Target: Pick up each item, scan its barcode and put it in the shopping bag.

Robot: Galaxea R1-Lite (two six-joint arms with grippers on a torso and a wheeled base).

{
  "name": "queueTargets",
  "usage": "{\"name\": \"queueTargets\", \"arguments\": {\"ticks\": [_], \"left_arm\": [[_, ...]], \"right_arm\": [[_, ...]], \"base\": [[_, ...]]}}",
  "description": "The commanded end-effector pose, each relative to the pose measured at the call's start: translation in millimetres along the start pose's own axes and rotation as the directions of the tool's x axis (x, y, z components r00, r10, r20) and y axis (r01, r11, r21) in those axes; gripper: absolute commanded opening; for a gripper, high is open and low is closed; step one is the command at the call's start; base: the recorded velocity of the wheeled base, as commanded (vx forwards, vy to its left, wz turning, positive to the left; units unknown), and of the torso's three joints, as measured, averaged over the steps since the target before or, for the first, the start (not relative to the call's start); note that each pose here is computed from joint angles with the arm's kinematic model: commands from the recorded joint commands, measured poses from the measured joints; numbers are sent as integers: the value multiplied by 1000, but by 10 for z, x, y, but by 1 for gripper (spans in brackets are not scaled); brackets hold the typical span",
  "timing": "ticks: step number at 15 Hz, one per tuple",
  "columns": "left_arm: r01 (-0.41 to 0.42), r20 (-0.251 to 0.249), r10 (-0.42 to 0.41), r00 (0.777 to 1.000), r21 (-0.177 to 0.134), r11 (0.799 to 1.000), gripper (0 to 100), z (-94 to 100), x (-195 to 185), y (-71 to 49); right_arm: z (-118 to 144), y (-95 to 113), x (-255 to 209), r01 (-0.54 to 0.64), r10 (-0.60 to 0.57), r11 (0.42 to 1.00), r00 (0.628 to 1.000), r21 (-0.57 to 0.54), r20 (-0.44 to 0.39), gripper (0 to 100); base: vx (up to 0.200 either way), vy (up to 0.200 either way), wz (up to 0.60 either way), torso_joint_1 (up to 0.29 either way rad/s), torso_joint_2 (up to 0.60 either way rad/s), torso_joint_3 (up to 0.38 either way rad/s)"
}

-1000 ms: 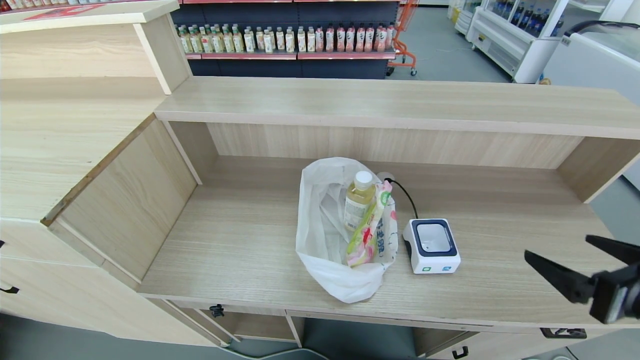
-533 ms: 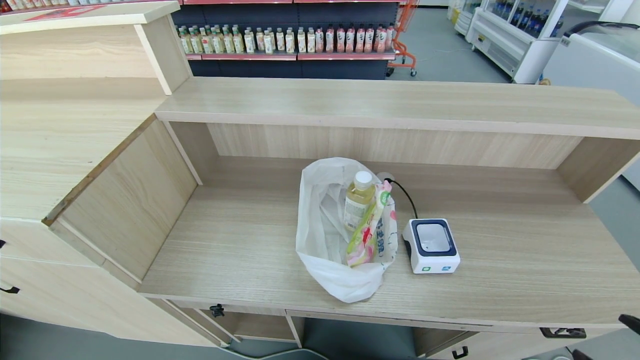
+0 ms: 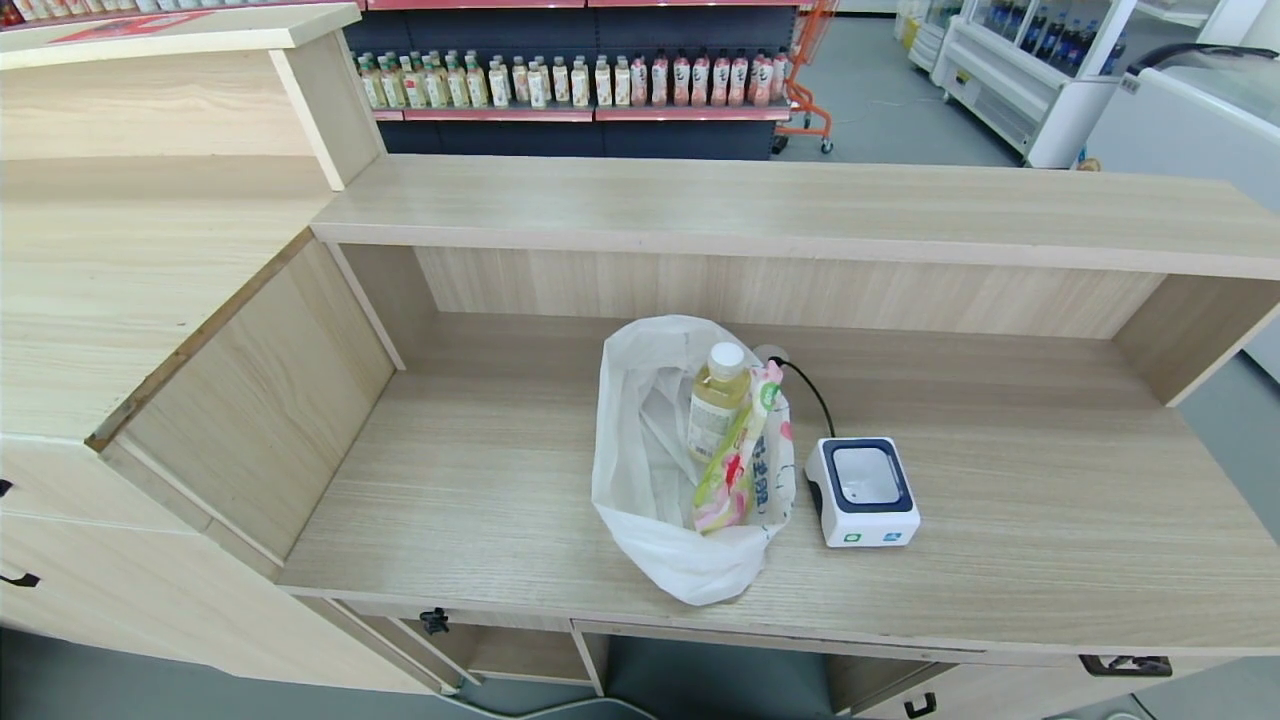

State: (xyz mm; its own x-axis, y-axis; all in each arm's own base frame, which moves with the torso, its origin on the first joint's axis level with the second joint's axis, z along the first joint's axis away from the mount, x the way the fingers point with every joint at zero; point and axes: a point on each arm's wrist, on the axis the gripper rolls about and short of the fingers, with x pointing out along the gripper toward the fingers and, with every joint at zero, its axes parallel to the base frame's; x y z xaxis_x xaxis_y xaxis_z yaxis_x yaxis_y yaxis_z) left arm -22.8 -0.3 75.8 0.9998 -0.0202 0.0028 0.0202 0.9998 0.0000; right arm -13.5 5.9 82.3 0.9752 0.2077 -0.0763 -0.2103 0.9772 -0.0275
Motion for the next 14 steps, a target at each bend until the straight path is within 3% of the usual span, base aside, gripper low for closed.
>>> {"name": "queueTargets", "arguments": {"ticks": [1, 4, 6, 14], "left_arm": [[0, -1, 0, 1000, 0, 1000, 100, 1, 1, 0], [-2, -1, 2, 1000, 0, 1000, 100, 1, 1, 0], [-2, -1, 2, 1000, 0, 1000, 100, 1, 1, 0], [0, -1, 0, 1000, 0, 1000, 100, 1, 1, 0]], "right_arm": [[-9, 3, -40, 37, -36, 999, 998, -11, 51, 100], [-17, 2, -62, 39, -36, 999, 997, -39, 75, 100], [-89, -20, -95, 145, -140, 987, 988, -76, 56, 100], [-90, -20, -98, 145, -142, 987, 989, -63, 50, 100]], "base": [[0, 0, 0, 0, 0, 0], [0, 0, 0, 0, 0, 0], [0, 0, 0, 0, 0, 0], [0, 0, 0, 0, 0, 0]]}}
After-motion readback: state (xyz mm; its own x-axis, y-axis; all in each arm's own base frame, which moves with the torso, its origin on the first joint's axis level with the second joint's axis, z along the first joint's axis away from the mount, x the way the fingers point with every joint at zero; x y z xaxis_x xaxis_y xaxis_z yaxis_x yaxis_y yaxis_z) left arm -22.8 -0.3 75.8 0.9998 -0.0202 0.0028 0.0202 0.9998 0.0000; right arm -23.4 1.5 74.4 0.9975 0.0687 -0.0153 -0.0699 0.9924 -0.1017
